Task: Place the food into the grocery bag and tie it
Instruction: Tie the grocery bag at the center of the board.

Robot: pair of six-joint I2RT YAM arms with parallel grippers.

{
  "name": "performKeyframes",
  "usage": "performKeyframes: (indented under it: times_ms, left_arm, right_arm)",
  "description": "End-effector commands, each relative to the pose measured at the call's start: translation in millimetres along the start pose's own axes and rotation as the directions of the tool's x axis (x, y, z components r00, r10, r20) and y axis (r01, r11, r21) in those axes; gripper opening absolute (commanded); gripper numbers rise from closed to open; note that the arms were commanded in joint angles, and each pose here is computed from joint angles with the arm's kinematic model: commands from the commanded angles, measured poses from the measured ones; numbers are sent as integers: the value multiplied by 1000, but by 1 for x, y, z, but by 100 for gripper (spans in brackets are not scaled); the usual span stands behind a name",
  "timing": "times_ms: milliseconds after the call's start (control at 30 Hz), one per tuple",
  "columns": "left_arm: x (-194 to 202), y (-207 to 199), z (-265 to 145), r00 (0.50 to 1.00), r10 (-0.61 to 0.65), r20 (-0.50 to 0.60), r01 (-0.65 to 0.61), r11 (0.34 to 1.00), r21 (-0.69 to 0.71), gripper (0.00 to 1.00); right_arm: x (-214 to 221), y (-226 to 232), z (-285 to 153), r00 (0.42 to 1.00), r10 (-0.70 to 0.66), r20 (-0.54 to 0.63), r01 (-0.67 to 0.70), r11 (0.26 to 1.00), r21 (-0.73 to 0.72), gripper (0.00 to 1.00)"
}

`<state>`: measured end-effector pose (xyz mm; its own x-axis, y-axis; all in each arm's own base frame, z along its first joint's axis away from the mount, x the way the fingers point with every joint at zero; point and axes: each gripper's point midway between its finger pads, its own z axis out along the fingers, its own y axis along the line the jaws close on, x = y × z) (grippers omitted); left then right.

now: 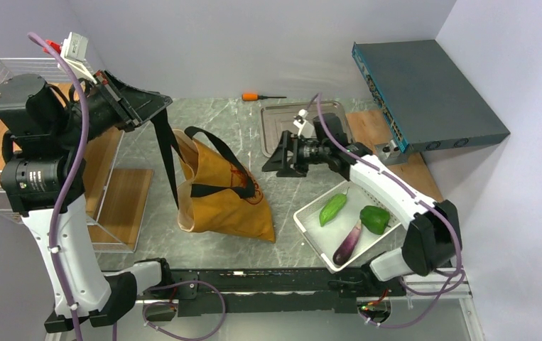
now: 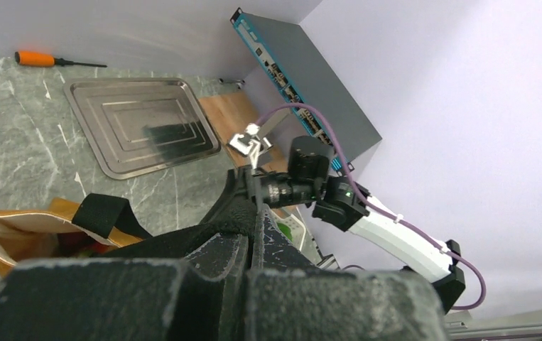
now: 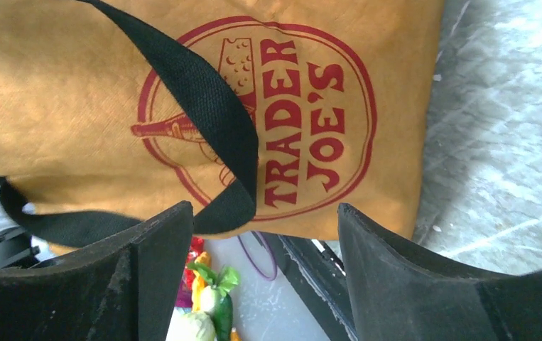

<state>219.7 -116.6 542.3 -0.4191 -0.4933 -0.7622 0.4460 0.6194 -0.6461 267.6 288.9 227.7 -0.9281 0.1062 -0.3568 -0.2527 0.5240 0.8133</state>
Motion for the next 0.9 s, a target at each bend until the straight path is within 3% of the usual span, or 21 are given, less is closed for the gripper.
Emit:
performKeyframes:
  times_ms: [0, 400, 700, 867]
  left_arm:
    - [-23, -31, -3, 993, 88, 79, -96, 990, 105, 0]
    - [-28, -37, 1, 994, 83, 78, -94, 984, 154, 0]
    - [-29, -41, 1, 994, 80, 76, -93, 980, 178, 0]
    - [-31, -42, 4, 994, 76, 74, -89, 978, 190, 0]
  right_arm:
    - [-13, 16, 21, 999, -53, 9, 53, 999, 0, 75]
    - [-13, 24, 65, 995, -77, -67, 76, 997, -28, 69]
    - [14, 36, 81, 978, -128, -168, 112, 989, -97, 55]
    - [13, 52, 74, 975, -159, -153, 137, 980, -145, 45]
